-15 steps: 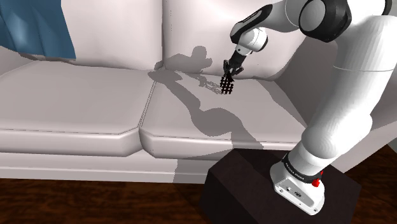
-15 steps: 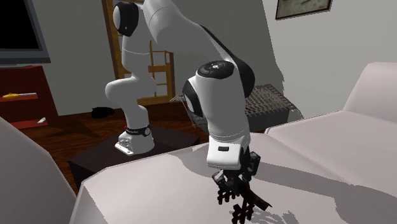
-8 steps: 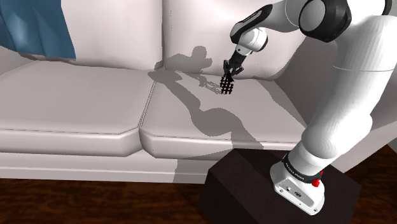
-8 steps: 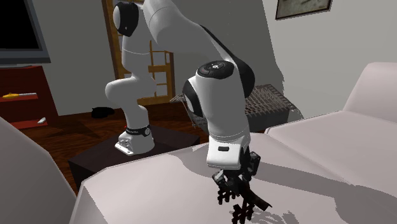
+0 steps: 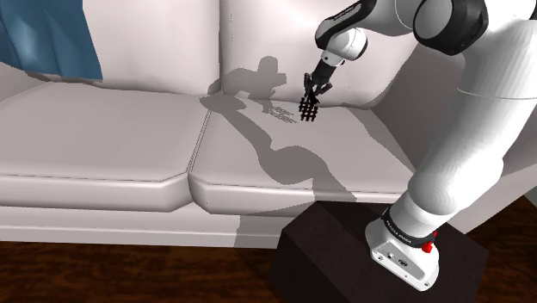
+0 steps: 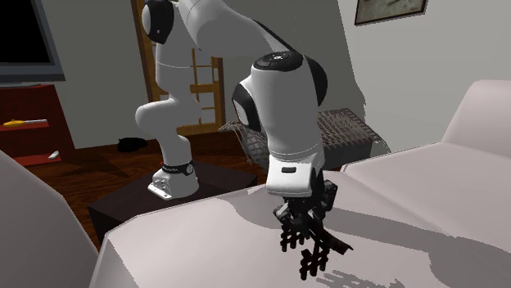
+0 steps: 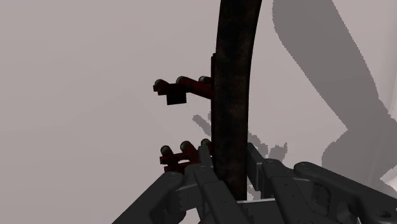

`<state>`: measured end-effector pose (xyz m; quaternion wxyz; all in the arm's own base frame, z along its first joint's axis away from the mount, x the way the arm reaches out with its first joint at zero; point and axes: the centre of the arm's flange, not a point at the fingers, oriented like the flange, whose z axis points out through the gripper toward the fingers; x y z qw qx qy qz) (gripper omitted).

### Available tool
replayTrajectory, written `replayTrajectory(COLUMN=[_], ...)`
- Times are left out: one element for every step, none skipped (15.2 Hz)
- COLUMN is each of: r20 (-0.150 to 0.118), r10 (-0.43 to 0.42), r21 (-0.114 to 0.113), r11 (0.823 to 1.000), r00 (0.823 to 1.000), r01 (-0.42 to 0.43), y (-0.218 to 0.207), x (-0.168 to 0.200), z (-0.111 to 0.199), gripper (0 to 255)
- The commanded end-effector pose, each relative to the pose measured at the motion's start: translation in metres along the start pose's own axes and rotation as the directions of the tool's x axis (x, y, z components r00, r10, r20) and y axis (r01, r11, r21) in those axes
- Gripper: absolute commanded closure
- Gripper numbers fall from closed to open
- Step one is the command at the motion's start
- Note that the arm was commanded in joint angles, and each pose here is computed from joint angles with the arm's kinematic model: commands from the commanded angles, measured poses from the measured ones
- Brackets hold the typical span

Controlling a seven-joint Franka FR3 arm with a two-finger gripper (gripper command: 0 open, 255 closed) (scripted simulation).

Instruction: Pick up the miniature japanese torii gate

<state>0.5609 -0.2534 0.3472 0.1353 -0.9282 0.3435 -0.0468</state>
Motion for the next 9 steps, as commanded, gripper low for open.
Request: replayTrajectory(r20=[0.000,0.000,0.000,0.000,0.000,0.000,0.000,0.000,0.000], r10=[0.000,0.000,0.000,0.000,0.000,0.000,0.000,0.000,0.000], r21=[0.000,0.000,0.000,0.000,0.000,0.000,0.000,0.000,0.000], r11=[1.000,1.000,1.000,1.000,1.000,1.000,1.000,1.000,1.000], r00=[1.000,1.000,1.000,1.000,1.000,1.000,1.000,1.000,1.000], r01=[0.000,0.000,0.000,0.000,0.000,0.000,0.000,0.000,0.000], y=[-0.004,-0.005,-0.007,-0.008,-0.010,-0.011,-0.012,-0.013,-0.013], x=[0.000,0.000,0.000,0.000,0.000,0.000,0.000,-0.001,-0.001], z=[-0.009,-0.015,-0.020,-0.025,-0.030,-0.035,-0.040,-0.041,-0.041], gripper=[255,255,255,255,255,255,255,255,255])
